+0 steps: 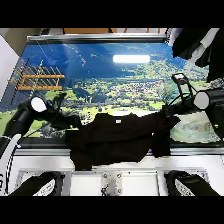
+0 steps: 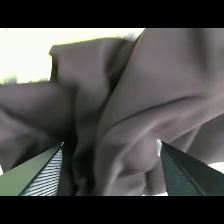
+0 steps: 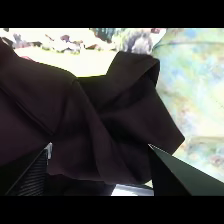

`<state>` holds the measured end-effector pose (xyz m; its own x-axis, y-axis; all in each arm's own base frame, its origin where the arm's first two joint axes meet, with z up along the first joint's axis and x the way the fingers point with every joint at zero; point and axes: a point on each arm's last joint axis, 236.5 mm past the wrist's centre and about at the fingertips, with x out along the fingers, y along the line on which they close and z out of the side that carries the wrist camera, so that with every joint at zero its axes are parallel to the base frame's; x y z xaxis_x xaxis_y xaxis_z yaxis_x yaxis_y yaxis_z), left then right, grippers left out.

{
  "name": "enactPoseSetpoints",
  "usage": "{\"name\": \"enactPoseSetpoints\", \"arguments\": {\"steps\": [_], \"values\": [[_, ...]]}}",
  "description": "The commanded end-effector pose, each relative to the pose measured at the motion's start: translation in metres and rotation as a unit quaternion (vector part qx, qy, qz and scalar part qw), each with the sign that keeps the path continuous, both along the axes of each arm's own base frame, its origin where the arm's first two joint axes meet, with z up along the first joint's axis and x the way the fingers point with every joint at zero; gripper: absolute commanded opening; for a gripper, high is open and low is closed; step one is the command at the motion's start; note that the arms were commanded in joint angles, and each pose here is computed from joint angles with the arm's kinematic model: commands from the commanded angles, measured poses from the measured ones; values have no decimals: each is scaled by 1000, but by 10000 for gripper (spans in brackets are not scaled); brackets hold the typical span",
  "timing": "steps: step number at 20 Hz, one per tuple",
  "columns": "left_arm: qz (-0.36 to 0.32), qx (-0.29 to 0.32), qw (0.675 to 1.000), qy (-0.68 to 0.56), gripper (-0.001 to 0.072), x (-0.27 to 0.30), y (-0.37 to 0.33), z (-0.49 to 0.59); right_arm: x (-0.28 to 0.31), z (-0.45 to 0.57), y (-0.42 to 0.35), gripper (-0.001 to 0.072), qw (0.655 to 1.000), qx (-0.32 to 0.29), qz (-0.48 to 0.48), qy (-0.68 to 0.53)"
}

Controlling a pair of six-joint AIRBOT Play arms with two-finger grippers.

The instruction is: Fold the clothes and pants, and hang the long-sleeved shirts on hangers.

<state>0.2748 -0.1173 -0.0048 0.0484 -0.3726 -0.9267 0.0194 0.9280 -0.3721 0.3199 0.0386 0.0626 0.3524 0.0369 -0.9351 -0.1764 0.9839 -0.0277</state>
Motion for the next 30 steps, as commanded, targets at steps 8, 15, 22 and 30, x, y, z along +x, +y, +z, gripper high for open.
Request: {"name": "enactPoseSetpoints", "arguments": {"steps": [8,15,22,30], "values": [[-168,56,970,-168,633,93,-128,36,-7,40,1,664,996,35,-55,-56],[-242,136,958,-76,632,121,-181,-68,-14,36,1,665,997,38,-61,-38],[-251,212,944,-5,632,118,-149,-104,-14,36,1,664,997,38,-61,-37],[-235,111,962,86,633,95,-135,-82,-14,36,1,664,997,38,-61,-37]]}}
